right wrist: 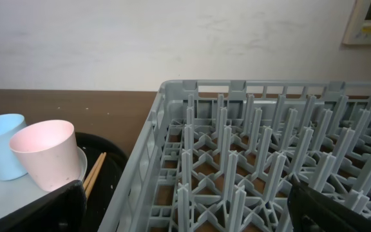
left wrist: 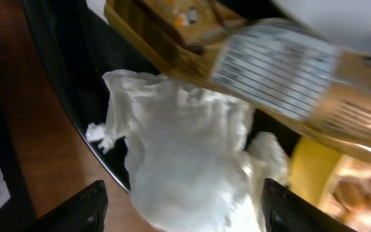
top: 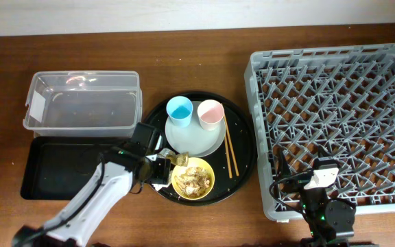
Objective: Sort waste into correct bins and load items into the dishwasher rack
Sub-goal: 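Grasp the crumpled white napkin with the left gripper, then carry the napkin to the clear plastic bin and release it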
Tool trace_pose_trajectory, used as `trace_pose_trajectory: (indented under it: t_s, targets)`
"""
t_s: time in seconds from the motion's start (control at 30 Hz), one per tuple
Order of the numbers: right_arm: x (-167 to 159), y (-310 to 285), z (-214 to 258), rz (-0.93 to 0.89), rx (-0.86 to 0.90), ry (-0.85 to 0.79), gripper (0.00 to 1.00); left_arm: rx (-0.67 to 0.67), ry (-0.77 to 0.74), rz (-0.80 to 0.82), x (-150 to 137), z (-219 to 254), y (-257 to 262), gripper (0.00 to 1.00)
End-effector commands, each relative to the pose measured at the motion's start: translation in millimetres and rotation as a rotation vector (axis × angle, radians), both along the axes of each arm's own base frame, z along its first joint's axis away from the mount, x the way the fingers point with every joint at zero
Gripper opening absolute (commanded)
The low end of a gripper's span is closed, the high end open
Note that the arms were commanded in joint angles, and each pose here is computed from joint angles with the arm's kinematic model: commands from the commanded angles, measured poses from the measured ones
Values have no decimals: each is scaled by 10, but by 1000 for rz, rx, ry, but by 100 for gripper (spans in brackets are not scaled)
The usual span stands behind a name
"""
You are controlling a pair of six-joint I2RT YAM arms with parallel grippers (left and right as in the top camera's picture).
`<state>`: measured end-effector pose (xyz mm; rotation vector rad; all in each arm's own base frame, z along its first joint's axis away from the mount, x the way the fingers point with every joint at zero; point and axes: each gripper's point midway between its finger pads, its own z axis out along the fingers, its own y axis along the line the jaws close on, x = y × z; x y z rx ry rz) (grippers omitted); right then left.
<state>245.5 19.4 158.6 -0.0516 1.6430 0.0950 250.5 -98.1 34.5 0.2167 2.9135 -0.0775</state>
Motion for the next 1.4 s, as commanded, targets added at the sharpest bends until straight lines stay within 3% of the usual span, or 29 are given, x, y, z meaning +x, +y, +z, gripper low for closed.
trace_pose_trajectory:
  t_s: [0.0,0.1,0.2,0.3,0.4,0.5,0.6,0.7,0.8,0.87,1.1,1.13,1.2,1.23,1.37]
  targets:
    - [-1,-7,-22,-5,7,4,98,33,-8,19,52,-86,40,75]
    - [-1,-7,-22,-5,7,4,98,27,-20,19,81,-91,27,66]
    - [-1,-7,-22,-5,7,4,98,28,-17,19,64,-147,34,40]
    - [-1,-7,-22,-5,7,4,98,33,-7,18,22,-187,51,23]
    - [-1,-7,-22,-5,7,4,98,34,9,17,-17,-188,59,1]
    - [-1,-7,-22,-5,7,4,98,21,-17,17,41,111,30,0]
    - [-1,-7,-22,-5,7,4,98,-12,-105,19,118,792,6,0]
    - [-1,-7,-22,-5,7,4,98,15,-292,58,245,1499,148,1]
    - [-1,-7,-22,-5,7,4,98,190,-495,197,470,1864,592,6]
    - [-1,-7,-22,-5,7,4,98,225,-538,261,608,1906,743,9]
    - [-1,-7,-22,-5,7,4,98,248,-534,533,1515,1224,1379,10]
    - [-1,-7,-22,-5,7,4,99,249,-525,559,1645,1047,1484,19]
    - [-1,-7,-22,-5,7,4,98,212,-509,566,1768,852,1526,65]
    - [-1,-7,-22,-5,7,4,98,189,-504,562,1799,808,1515,75]
    - [-1,-7,-22,-5,7,4,98,149,-570,566,1877,1066,1498,86]
